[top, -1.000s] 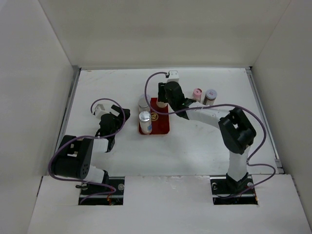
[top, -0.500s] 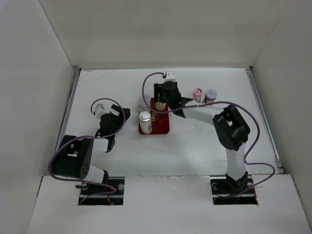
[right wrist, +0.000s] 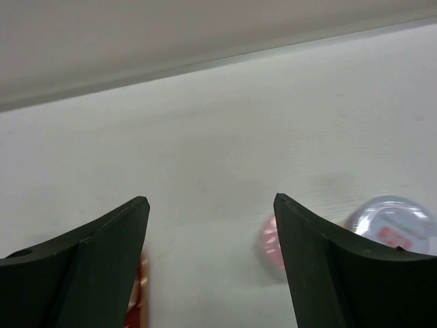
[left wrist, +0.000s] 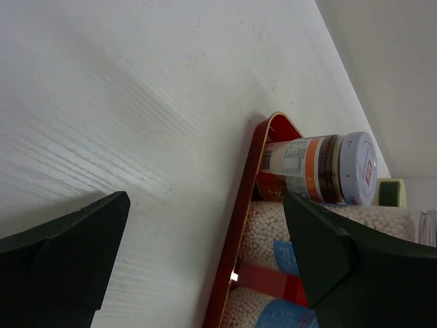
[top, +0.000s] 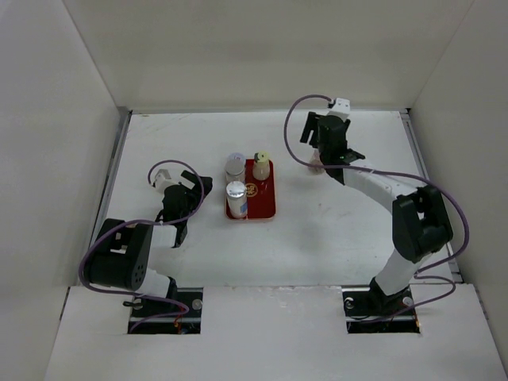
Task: Organize the condiment bottles
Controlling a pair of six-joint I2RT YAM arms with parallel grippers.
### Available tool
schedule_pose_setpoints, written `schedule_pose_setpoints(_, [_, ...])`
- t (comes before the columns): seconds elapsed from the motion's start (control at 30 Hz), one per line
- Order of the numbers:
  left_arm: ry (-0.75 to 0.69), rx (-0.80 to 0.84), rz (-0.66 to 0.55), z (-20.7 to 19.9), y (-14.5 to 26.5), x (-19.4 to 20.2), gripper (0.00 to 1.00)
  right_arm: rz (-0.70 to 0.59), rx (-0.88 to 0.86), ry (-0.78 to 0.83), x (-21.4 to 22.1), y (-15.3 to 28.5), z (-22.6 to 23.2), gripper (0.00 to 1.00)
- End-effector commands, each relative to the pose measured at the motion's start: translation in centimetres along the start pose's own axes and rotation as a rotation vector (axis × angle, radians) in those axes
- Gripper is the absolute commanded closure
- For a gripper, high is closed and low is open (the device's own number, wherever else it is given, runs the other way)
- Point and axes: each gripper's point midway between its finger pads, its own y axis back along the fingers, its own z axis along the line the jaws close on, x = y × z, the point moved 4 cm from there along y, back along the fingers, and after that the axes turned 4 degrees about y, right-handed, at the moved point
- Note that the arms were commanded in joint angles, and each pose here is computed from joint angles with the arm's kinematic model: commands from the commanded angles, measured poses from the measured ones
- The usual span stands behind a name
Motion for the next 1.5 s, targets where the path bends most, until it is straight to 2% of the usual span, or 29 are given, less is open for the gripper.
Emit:
schedule_pose_setpoints(0.0, [0.019,0.068,-0.024,-1.9,-0.3,-0.8,0.00,0.024,0.130,0.043,1.7,-1.1,-3.7,0.19])
schedule_pose_setpoints(0.1, [0.018,0.061,-0.021,-1.7,-0.5,-0.7,0.00,0.060,0.156,0.080,2.9,-2.2,-5.1,0.18])
schedule_pose_setpoints(0.33, [0.020,0.066,-0.015,-1.7,-0.6,-0.6,0.00,0.114,0.125,0.088,4.6,-3.3,-4.8,0.21])
schedule_pose_setpoints(0.47, [0.023,0.075,-0.011,-1.9,-0.4,-0.5,0.00,0.144,0.149,0.091,5.8,-3.6,-5.0,0.28])
schedule_pose_setpoints(0.63, [0.026,0.073,-0.006,-1.8,-0.6,-0.5,0.00,0.148,0.158,0.087,5.9,-3.5,-5.0,0.48])
schedule_pose_setpoints(0.73, [0.027,0.076,-0.009,-1.9,-0.5,-0.5,0.00,0.097,0.167,0.071,4.2,-2.0,-5.0,0.51])
schedule_pose_setpoints(0.9, [0.029,0.075,-0.004,-1.8,-0.5,-0.4,0.00,0.011,0.014,0.043,1.2,2.4,0.1,0.52])
schedule_pose_setpoints(1.07, [0.031,0.069,-0.005,-1.7,-0.6,-0.5,0.00,0.034,-0.202,0.024,2.3,5.6,6.5,0.51])
schedule_pose_setpoints(1.23, [0.033,0.071,-0.012,-1.7,-0.5,-0.5,0.00,0.066,-0.318,0.021,4.2,6.7,11.1,0.51])
schedule_pose_setpoints(1.47, [0.034,0.070,-0.014,-1.6,-0.5,-0.6,0.00,0.118,-0.386,0.038,6.8,6.5,13.8,0.50])
